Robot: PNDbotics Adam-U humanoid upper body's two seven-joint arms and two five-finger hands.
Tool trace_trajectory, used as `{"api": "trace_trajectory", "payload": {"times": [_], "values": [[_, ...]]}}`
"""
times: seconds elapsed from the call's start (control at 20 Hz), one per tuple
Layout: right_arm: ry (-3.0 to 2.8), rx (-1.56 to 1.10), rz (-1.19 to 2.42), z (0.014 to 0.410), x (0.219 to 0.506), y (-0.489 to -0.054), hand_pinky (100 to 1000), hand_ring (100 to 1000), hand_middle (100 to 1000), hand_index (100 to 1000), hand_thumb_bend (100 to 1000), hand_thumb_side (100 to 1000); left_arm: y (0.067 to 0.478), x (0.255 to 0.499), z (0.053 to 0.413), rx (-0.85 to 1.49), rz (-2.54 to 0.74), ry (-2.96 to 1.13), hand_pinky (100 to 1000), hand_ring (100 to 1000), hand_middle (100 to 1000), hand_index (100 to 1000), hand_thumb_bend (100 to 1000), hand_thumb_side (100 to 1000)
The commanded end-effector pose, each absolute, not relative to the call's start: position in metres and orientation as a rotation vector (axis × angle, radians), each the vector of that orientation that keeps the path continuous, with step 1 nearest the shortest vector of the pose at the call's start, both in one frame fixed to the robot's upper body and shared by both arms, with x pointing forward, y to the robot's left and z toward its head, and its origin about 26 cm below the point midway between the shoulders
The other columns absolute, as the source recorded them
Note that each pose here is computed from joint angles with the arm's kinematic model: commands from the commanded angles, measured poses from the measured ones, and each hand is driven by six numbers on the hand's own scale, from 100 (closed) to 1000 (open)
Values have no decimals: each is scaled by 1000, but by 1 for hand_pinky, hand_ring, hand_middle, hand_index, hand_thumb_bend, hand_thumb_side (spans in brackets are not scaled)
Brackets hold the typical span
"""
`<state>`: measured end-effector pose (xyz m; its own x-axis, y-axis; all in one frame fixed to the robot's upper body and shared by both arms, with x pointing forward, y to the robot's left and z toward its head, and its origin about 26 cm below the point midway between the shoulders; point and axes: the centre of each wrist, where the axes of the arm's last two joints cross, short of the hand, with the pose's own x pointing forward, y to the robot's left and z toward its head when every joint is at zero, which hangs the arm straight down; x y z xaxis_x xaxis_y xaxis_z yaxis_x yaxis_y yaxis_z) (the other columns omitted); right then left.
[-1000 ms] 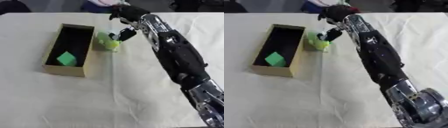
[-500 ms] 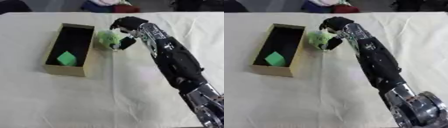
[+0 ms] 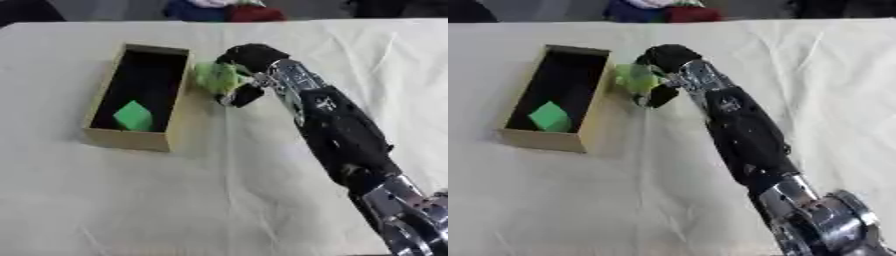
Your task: Pick up objects on the table and place them in the box.
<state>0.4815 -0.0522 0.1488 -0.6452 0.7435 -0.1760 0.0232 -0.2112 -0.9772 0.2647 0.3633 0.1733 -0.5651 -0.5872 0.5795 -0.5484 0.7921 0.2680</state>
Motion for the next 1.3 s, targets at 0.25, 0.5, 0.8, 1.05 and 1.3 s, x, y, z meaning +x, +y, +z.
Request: {"api": "trace_trajectory", "payload": {"times": [0.25, 0.5, 0.8, 1.05, 1.3], "values": [[-1576, -954, 1866, 138, 477, -41, 789, 801, 653, 801, 215, 664, 364, 264, 183, 853, -91, -2332, 744, 623, 730, 847, 100, 767], [-1659, -1041, 1801, 143, 478, -41, 673, 618, 437, 555, 215, 473, 363, 264, 183, 852, -93, -2330, 744, 623, 730, 848, 100, 767], [-1753, -1111, 1683, 138, 477, -38, 567, 523, 372, 456, 100, 268, 363, 264, 182, 849, -99, -2328, 745, 623, 730, 848, 100, 757], [-1802, -1044, 1617, 141, 476, -34, 520, 502, 369, 403, 100, 170, 364, 264, 182, 848, -106, -2323, 745, 623, 731, 847, 100, 756], [-1862, -1018, 1566, 160, 475, -30, 518, 499, 366, 385, 100, 153, 364, 263, 182, 850, -115, -2317, 745, 623, 732, 846, 100, 753]]}}
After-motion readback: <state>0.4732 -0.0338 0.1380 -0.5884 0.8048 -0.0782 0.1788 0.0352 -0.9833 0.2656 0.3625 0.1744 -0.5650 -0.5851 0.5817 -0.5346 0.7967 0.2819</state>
